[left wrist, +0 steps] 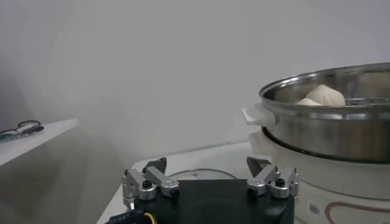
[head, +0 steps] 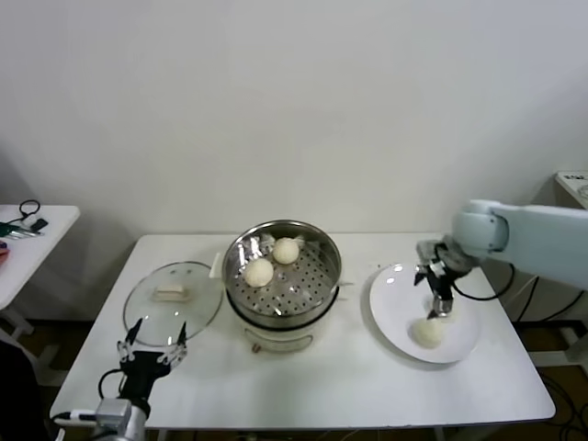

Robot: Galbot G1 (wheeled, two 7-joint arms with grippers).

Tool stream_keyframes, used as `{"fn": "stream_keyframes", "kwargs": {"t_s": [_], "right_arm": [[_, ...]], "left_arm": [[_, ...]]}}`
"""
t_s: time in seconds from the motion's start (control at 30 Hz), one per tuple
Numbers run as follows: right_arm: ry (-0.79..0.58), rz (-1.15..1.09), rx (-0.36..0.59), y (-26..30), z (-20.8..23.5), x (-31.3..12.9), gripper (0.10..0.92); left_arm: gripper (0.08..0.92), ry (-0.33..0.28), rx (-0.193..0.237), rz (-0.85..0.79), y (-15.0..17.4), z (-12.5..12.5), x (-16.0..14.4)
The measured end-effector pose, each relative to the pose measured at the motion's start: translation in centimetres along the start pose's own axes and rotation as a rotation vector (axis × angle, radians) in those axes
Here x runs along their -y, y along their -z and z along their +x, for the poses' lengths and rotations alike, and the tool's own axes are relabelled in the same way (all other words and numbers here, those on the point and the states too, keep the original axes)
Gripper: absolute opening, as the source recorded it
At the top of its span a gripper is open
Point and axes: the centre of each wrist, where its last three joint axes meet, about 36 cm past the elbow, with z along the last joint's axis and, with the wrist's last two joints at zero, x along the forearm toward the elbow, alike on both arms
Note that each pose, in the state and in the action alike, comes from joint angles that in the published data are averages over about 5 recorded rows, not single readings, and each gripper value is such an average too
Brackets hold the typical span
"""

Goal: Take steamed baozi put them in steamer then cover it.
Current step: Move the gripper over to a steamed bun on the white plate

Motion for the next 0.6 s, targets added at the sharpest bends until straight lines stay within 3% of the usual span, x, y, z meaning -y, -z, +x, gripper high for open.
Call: {"fn": "stream_keyframes", "kwargs": {"t_s": [0.6], "right_arm": [[0.015,-0.08,-0.023,-2.6,-7.0,-1.0,0.823]], "left_arm": [[0.823,-0.002,-0.017,-0.006,-0.7,-0.2,0.1]]}}
